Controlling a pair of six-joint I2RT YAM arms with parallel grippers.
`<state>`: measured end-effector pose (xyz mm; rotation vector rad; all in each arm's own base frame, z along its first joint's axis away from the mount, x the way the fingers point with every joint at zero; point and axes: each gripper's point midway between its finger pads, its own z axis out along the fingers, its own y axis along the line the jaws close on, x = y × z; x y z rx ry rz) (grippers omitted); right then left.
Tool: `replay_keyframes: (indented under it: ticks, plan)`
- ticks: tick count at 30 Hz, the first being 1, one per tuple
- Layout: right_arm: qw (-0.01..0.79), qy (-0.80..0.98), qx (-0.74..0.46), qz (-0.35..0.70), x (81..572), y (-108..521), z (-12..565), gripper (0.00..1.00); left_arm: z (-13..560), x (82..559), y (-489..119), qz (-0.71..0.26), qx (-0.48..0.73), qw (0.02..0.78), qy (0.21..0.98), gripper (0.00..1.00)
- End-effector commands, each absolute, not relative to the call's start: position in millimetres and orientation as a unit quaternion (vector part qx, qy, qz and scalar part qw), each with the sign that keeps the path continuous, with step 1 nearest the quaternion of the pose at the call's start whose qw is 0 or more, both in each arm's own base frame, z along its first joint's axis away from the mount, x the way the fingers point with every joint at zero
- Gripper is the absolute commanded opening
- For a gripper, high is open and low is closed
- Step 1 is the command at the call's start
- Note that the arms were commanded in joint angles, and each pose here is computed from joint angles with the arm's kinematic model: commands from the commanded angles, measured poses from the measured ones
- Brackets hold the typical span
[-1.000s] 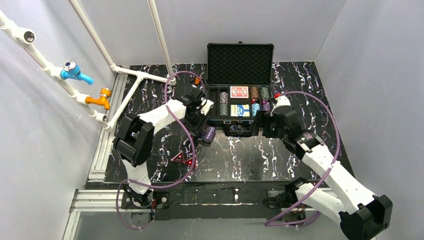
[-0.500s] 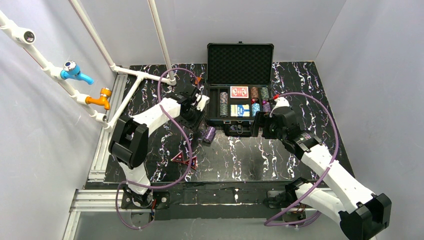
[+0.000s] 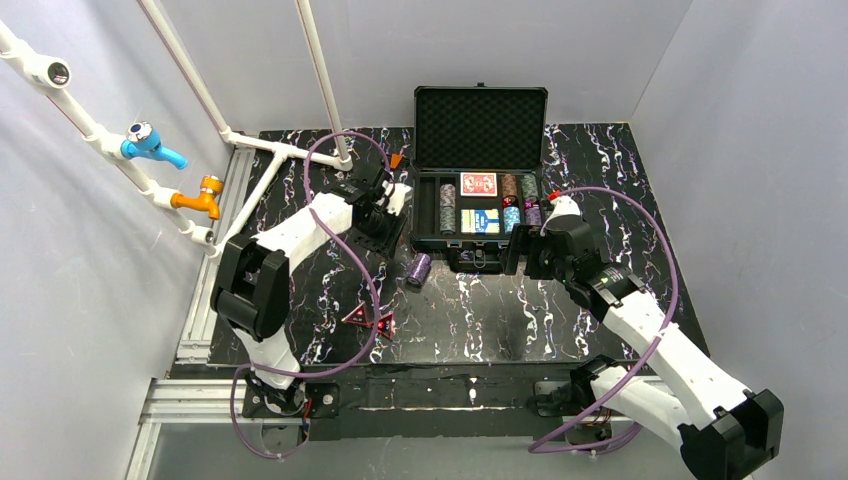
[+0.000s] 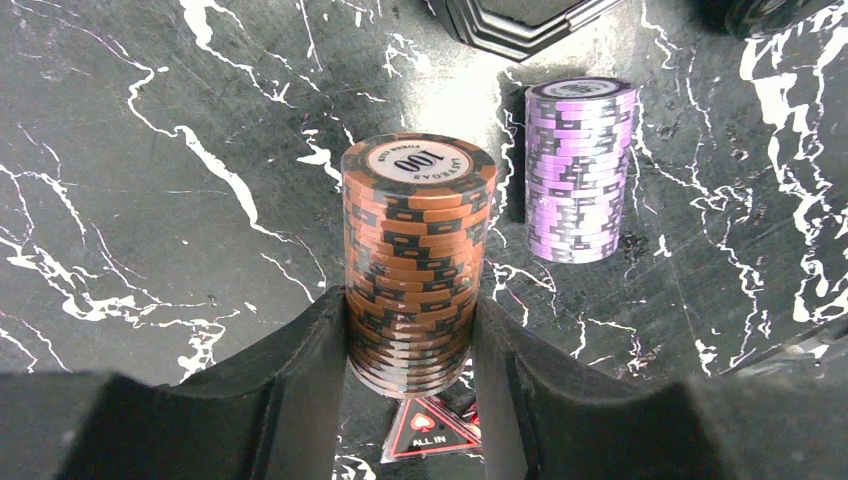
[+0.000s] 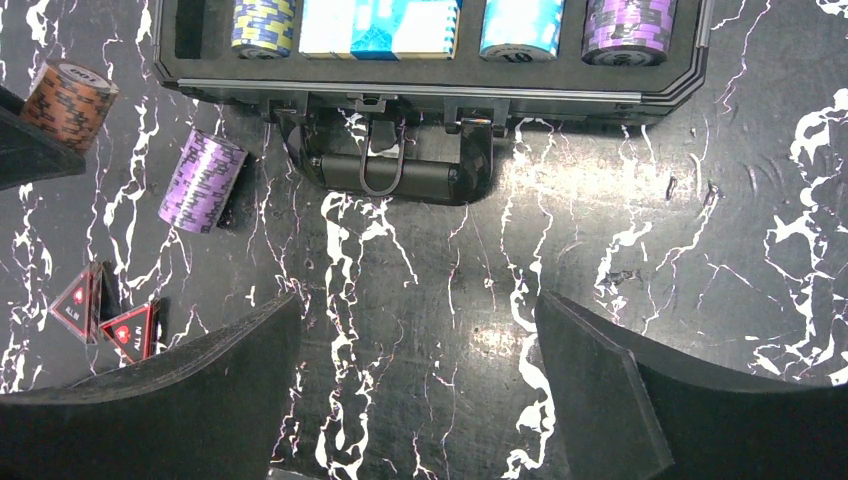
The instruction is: Pack up texas hold em set
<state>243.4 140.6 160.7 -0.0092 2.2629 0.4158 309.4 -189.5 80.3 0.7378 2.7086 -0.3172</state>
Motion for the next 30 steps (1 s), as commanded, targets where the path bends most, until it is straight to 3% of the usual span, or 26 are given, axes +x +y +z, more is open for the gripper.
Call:
replay_keyframes:
  ticks: [1, 14, 30]
  plan:
    - [0.436, 0.883, 0.005, 0.177, 251, 142, 174, 0.94, 137, 321, -200, -0.149, 0.251, 0.221, 0.931, 0.00]
    - [0.459, 0.870, 0.028, 0.174, 257, 138, 183, 0.94, 171, 343, -216, -0.167, 0.198, 0.237, 0.936, 0.00]
    - [0.467, 0.867, 0.033, 0.171, 254, 133, 186, 0.94, 171, 415, -262, -0.182, 0.114, 0.246, 0.945, 0.00]
